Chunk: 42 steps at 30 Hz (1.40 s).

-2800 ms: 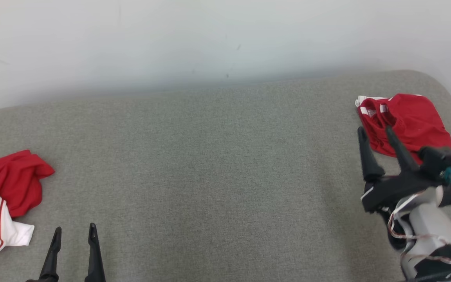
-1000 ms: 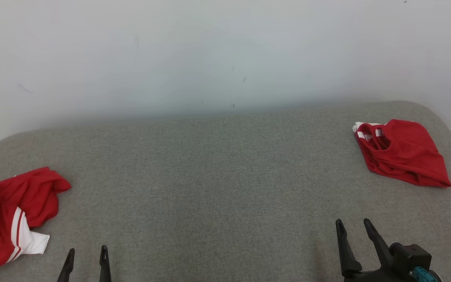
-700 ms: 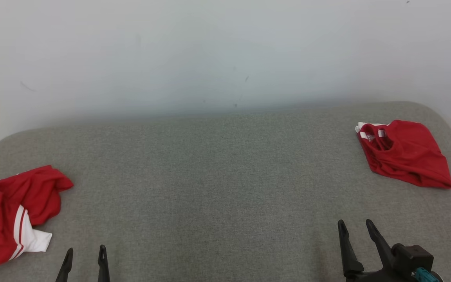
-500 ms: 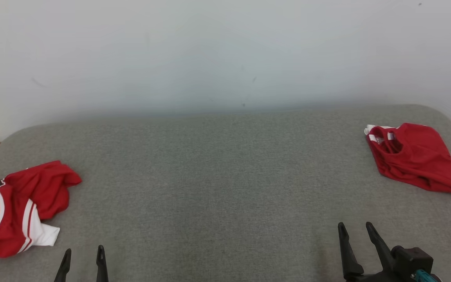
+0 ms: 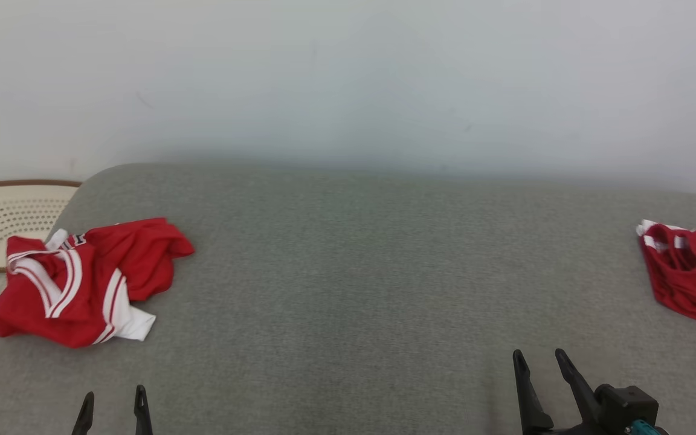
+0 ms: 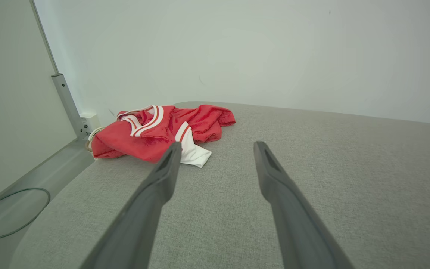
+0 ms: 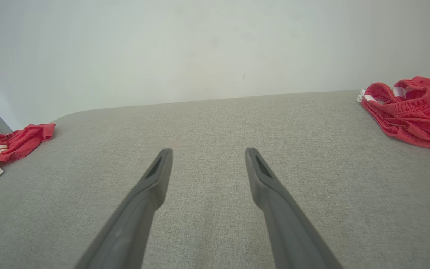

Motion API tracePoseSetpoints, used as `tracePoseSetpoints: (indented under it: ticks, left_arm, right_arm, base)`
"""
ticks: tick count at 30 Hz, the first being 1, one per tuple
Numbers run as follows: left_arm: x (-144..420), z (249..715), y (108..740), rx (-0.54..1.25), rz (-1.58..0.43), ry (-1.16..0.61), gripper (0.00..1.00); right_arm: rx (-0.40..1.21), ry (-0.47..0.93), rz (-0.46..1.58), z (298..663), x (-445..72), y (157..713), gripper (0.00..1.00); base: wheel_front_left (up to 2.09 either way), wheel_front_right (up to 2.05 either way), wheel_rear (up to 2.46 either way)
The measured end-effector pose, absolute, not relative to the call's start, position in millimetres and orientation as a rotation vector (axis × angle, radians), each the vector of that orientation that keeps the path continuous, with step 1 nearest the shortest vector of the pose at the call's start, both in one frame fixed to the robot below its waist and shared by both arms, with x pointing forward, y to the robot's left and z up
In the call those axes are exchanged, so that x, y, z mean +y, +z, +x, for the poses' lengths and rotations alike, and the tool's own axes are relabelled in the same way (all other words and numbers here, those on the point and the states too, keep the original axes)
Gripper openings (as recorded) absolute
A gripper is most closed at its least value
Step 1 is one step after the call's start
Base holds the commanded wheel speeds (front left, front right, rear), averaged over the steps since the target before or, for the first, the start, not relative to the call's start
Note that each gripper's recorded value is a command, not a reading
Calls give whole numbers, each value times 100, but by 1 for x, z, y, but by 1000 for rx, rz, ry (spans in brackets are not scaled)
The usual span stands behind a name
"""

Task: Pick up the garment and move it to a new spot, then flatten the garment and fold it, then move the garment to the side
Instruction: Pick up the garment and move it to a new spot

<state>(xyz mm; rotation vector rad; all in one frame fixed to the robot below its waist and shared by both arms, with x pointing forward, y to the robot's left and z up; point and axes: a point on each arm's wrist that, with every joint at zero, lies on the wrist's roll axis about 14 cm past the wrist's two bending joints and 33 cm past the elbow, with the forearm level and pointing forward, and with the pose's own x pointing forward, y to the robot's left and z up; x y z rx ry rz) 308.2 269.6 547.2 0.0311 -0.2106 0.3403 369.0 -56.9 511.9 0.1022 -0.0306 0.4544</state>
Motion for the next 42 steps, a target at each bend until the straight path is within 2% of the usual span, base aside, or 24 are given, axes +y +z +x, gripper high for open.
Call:
tracePoseSetpoints:
  ticks: [28,42]
  left_arm:
    - [341,223,543,-191,65,624,100]
    - [346,216,540,-188,39,648,100]
  right_arm:
    - [-9,761,131,367,51,510,100]
    - [-2,789,135,365,61,507,100]
  base:
    - [0,0,0]
    - [0,0,0]
